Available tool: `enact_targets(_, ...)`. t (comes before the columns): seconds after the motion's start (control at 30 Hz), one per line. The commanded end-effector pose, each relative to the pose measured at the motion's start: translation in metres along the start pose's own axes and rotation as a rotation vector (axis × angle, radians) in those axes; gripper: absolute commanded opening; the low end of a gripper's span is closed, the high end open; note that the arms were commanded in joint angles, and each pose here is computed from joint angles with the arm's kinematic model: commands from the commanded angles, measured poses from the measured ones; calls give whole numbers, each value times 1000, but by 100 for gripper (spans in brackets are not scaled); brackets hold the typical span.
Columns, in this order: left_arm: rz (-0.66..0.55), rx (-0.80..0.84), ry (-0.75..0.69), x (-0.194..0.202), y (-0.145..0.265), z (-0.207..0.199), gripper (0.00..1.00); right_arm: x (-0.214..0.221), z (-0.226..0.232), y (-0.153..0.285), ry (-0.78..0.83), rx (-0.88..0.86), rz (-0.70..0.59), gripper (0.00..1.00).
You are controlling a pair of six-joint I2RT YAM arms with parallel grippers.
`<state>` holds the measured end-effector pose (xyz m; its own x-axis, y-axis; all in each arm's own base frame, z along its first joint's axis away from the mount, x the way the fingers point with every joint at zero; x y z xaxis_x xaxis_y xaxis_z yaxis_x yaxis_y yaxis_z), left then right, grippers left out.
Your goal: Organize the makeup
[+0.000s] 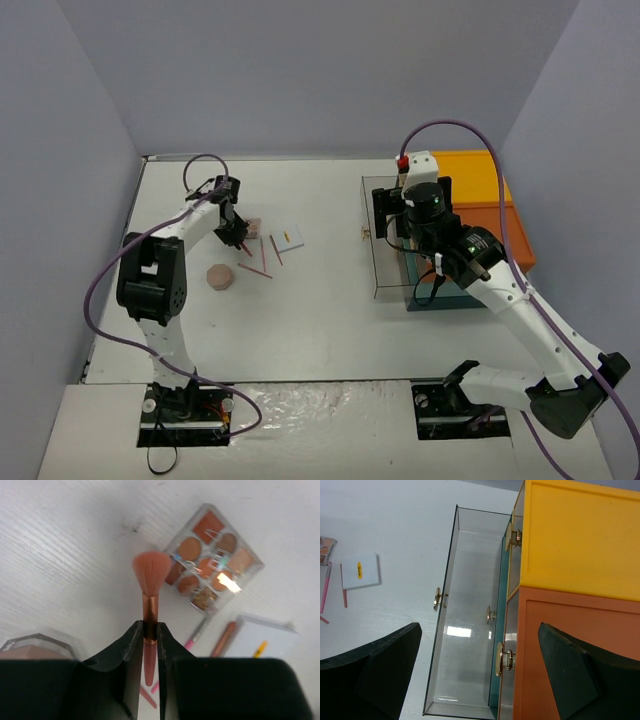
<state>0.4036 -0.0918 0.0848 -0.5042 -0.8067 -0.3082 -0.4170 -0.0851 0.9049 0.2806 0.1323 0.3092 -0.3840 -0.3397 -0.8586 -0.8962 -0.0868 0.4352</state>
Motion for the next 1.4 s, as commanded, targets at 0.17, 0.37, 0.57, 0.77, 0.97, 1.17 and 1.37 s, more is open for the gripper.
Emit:
enact_targets(0.17, -15, 677, -68, 4, 164, -116, 0, -28, -11, 8, -38, 25, -103, 100)
enact_targets(0.37, 173, 940, -159, 90, 225, -183, 0, -35, -25, 22, -72, 73, -150, 100)
enact_targets(0.57, 286, 1069, -227, 155, 251, -224, 0, -47, -39, 48, -122, 81, -247, 100)
enact_targets(0.77, 338, 1071, -290, 199, 255, -235, 7, -54, -50, 68, -149, 83, -321, 100)
enact_targets(0.97, 307, 1029, -302, 206, 249, -227, 48, -51, -52, 71, -138, 88, -328, 100)
enact_targets(1.17, 192, 956, -326, 181, 261, -199, 60, -52, -48, 69, -129, 69, -329, 100)
enact_targets(1.37, -94, 608, -257, 128, 229, -114, 88, -53, -45, 64, -110, 63, -324, 100)
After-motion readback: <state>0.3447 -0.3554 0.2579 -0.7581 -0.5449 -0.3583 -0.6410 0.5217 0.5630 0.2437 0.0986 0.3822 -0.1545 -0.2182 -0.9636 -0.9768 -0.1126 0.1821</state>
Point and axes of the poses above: each gripper's point midway between its finger pads, its own y axis back along the fingers, its own z axis along the line the jaws close on, x = y × z, the point moved 4 cm from there along y, back along the fingers, and after that the axes turned 12 degrees about y, right-handed, at the moved point
